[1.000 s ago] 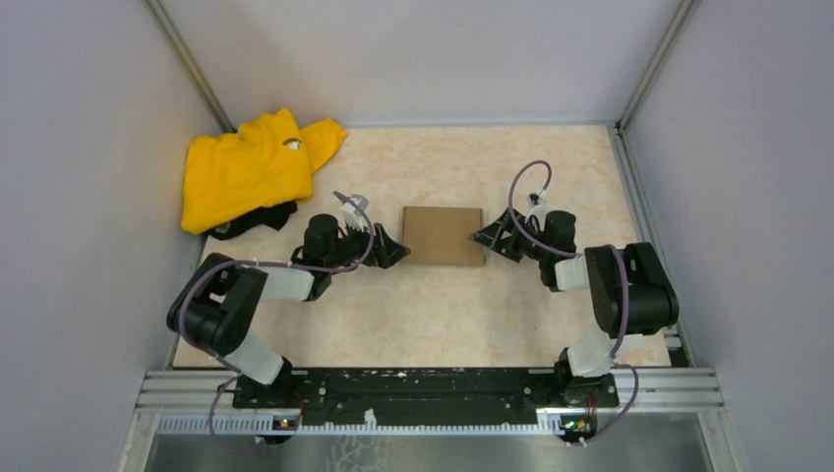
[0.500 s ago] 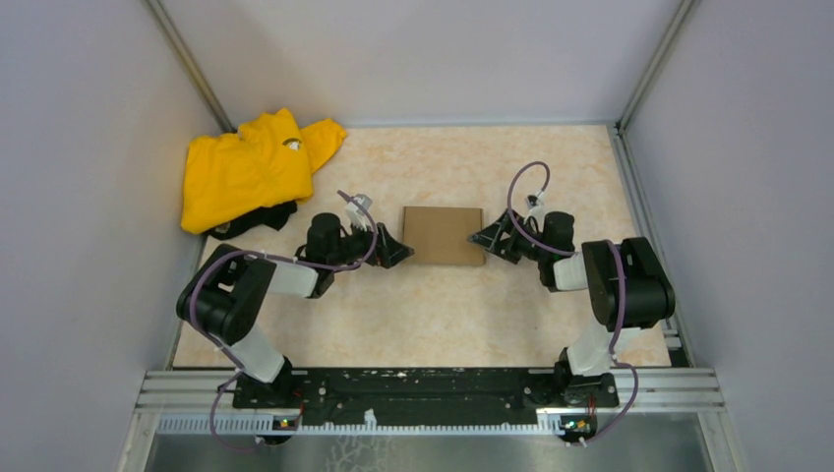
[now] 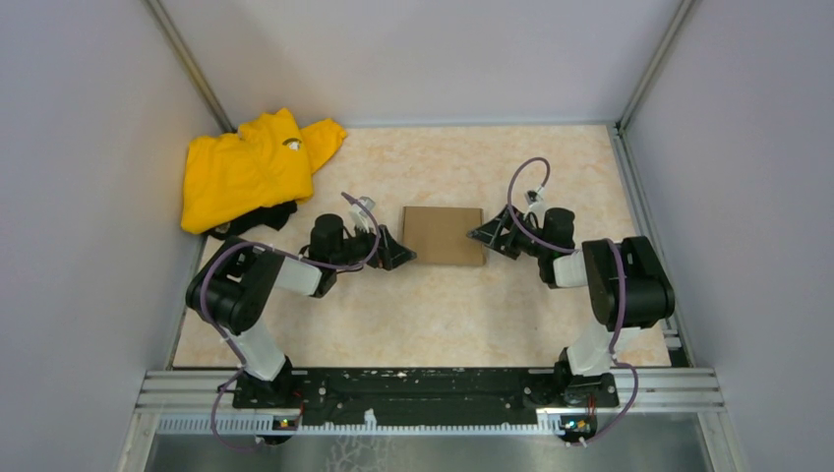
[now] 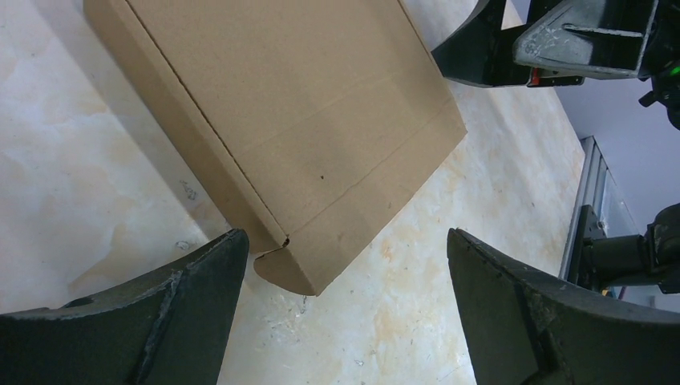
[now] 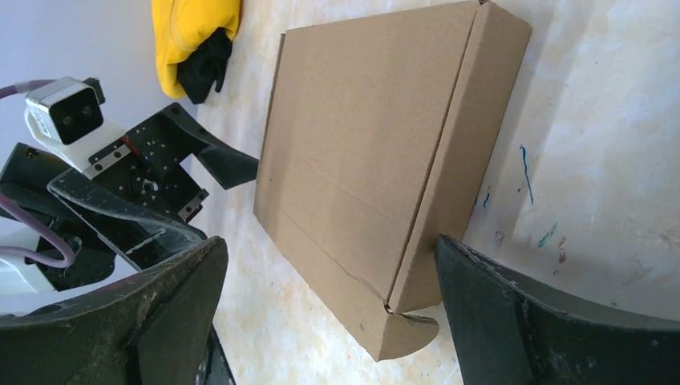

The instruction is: Fold the paper box

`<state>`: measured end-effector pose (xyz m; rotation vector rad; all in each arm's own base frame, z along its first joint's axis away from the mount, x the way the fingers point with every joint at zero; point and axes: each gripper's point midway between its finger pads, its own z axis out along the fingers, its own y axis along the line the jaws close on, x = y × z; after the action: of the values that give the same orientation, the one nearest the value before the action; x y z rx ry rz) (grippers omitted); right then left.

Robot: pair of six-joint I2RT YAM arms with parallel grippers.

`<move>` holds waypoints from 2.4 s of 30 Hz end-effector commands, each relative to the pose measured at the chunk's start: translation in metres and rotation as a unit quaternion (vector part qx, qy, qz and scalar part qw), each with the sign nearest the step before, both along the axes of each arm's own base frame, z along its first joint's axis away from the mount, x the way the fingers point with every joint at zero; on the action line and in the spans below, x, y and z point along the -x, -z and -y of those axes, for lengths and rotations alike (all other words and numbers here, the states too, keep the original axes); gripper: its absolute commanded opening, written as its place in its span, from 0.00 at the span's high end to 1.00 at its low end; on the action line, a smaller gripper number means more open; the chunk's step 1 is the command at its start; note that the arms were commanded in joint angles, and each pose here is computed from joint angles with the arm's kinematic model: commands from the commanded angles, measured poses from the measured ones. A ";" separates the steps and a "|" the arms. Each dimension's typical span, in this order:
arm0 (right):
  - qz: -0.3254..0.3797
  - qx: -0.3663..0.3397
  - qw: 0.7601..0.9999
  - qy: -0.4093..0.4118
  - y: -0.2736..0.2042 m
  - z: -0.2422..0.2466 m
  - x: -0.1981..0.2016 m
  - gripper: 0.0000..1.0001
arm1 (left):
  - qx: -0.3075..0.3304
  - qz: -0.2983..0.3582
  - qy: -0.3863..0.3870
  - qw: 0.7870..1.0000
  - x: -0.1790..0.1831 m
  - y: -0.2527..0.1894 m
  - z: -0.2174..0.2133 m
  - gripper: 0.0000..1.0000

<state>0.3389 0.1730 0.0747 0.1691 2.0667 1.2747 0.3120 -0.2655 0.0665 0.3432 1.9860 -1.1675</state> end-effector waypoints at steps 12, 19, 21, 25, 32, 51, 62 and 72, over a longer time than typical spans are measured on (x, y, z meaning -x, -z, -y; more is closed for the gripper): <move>0.040 -0.008 0.999 -0.028 -0.016 -0.017 -0.005 0.01 | 0.039 0.025 0.029 0.999 -0.001 -0.021 0.012 0.01; 0.043 -0.009 0.999 -0.029 -0.020 -0.019 -0.002 0.01 | 0.043 0.024 0.032 0.998 0.006 -0.022 0.012 0.01; 0.044 -0.010 0.999 -0.031 -0.023 -0.020 0.000 0.01 | 0.046 0.026 0.034 0.998 0.007 -0.026 0.013 0.01; 0.052 -0.009 0.998 -0.032 -0.032 -0.022 0.003 0.01 | 0.048 0.028 0.036 0.998 0.011 -0.032 0.014 0.01; 0.065 -0.004 0.997 -0.041 -0.050 -0.029 0.016 0.01 | 0.051 0.038 0.041 0.997 0.025 -0.051 0.016 0.01; 0.096 0.015 0.995 -0.032 -0.103 -0.026 0.064 0.01 | 0.037 0.068 0.026 0.997 0.063 -0.118 0.013 0.01; 0.087 0.020 0.996 -0.027 -0.095 -0.024 0.065 0.01 | 0.017 0.050 0.007 0.999 0.057 -0.095 0.010 0.01; 0.084 0.029 0.996 -0.026 -0.091 -0.024 0.058 0.01 | -0.001 0.049 0.002 0.999 0.039 -0.090 0.017 0.01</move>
<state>0.2844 0.1846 0.1517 0.0652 2.0097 1.1619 0.2717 -0.2734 0.1475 0.3569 1.9265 -1.1175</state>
